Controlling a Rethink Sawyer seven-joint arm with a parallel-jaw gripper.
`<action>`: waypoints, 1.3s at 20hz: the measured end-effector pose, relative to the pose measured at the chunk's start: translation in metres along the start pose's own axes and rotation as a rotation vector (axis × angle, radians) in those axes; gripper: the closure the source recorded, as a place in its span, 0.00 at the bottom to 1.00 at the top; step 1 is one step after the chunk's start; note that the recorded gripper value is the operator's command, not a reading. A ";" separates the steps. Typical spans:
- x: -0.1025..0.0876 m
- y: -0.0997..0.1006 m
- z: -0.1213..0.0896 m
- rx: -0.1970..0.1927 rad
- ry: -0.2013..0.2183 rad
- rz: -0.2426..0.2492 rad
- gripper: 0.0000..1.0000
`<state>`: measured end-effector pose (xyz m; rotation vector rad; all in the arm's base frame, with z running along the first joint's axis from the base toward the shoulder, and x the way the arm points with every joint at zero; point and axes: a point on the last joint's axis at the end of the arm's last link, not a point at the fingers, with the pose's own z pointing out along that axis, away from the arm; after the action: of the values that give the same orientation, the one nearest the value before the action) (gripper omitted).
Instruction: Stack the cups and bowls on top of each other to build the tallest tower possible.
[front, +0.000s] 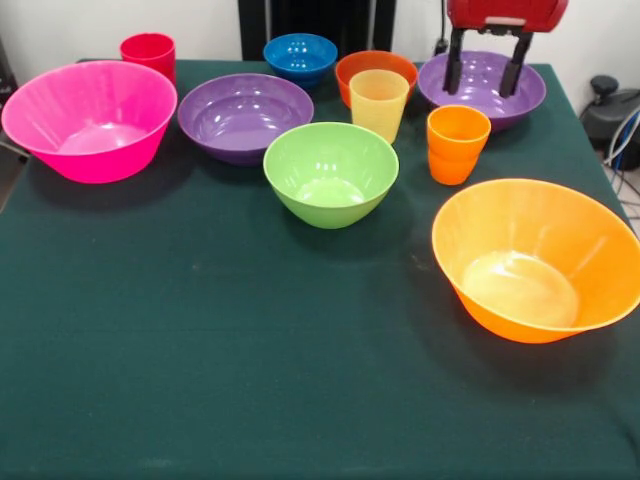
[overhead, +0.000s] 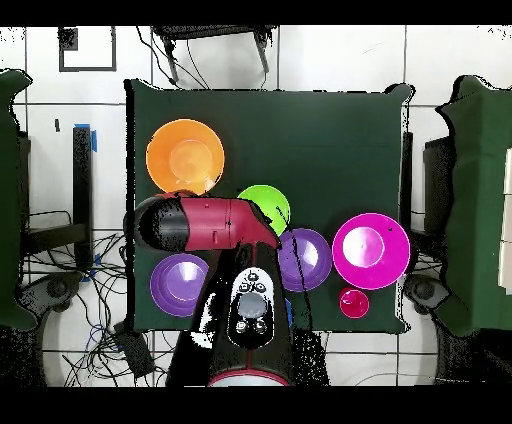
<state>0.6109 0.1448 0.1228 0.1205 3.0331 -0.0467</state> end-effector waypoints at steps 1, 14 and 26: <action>0.000 -0.001 0.000 0.002 0.000 0.002 0.00; -0.033 -0.023 0.029 0.104 0.047 0.053 0.00; -0.099 -0.045 0.085 0.137 0.095 0.070 0.00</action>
<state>0.7141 0.0894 0.0505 0.2474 3.1157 -0.2498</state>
